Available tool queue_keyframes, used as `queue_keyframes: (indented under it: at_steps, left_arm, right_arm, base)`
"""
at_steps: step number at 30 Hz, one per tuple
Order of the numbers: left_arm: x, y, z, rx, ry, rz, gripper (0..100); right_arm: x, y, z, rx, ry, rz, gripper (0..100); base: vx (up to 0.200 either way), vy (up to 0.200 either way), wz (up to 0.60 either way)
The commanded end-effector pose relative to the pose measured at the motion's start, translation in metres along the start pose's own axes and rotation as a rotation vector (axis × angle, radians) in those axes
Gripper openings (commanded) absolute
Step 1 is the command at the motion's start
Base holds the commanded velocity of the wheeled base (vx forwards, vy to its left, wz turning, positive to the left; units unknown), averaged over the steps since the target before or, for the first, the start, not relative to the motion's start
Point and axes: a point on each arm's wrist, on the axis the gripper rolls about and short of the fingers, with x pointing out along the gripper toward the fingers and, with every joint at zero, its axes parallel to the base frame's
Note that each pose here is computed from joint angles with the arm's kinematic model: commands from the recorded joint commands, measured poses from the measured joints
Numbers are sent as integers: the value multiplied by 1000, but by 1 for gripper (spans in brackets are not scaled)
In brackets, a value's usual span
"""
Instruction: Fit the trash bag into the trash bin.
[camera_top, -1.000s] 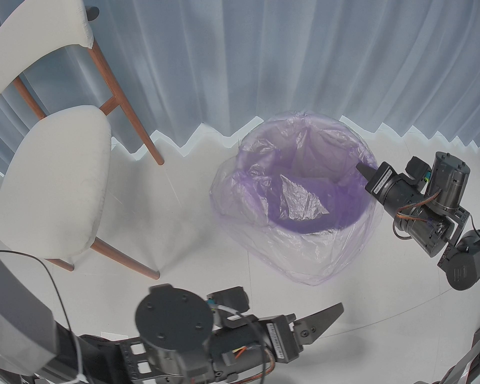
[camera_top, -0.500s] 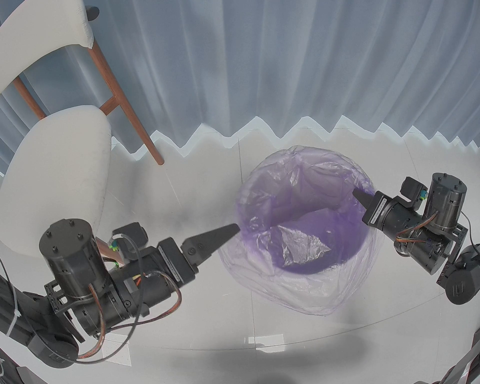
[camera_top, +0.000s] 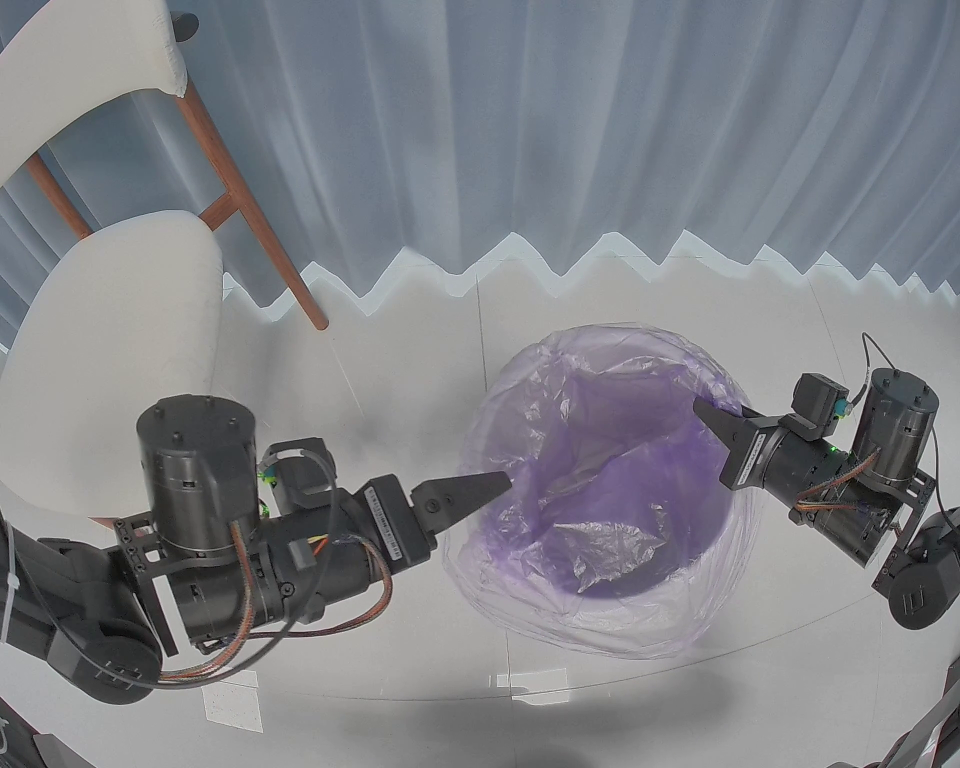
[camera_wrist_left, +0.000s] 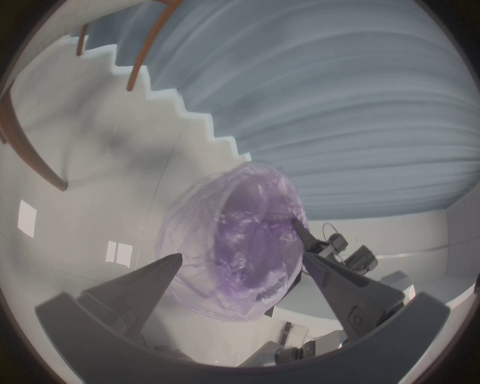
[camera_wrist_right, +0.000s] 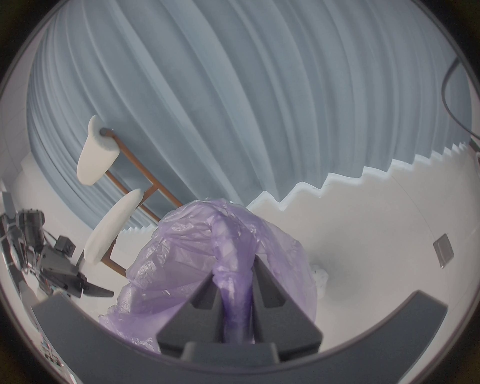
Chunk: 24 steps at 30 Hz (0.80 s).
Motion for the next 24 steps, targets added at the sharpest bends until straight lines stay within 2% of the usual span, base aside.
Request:
queue_keyframes:
  at_steps: [1, 5, 9, 14, 21, 22, 24]
  left_arm:
    - [23, -2, -6, 26, 41, -2, 100]
    - [45, 9, -18, 42, 87, 37, 100]
    - [55, 20, -25, 101, 112, 78, 100]
    - [57, 23, -23, 109, 91, 104, 100]
    - [69, 20, -17, 110, 60, 97, 100]
    - [70, 19, -16, 110, 44, 103, 0]
    - [71, 17, -15, 112, 44, 94, 0]
  right_arm:
    - [-4, -1, -6, -50, 21, 23, 0]
    - [-6, 0, -6, -80, -1, 48, 0]
    - [-6, 0, -5, -84, -14, 61, 0]
    - [-8, 1, -4, -84, -18, 65, 0]
    - [-9, 2, -2, -82, -30, 71, 0]
    - [-9, 3, -1, -82, -31, 73, 0]
    - [-10, 5, -1, -83, -32, 81, 0]
  base:
    - [0, 0, 0]
    - [0, 0, 0]
    - [0, 0, 0]
    - [0, 0, 0]
    - [0, 0, 0]
    - [0, 0, 0]
    - [0, 0, 0]
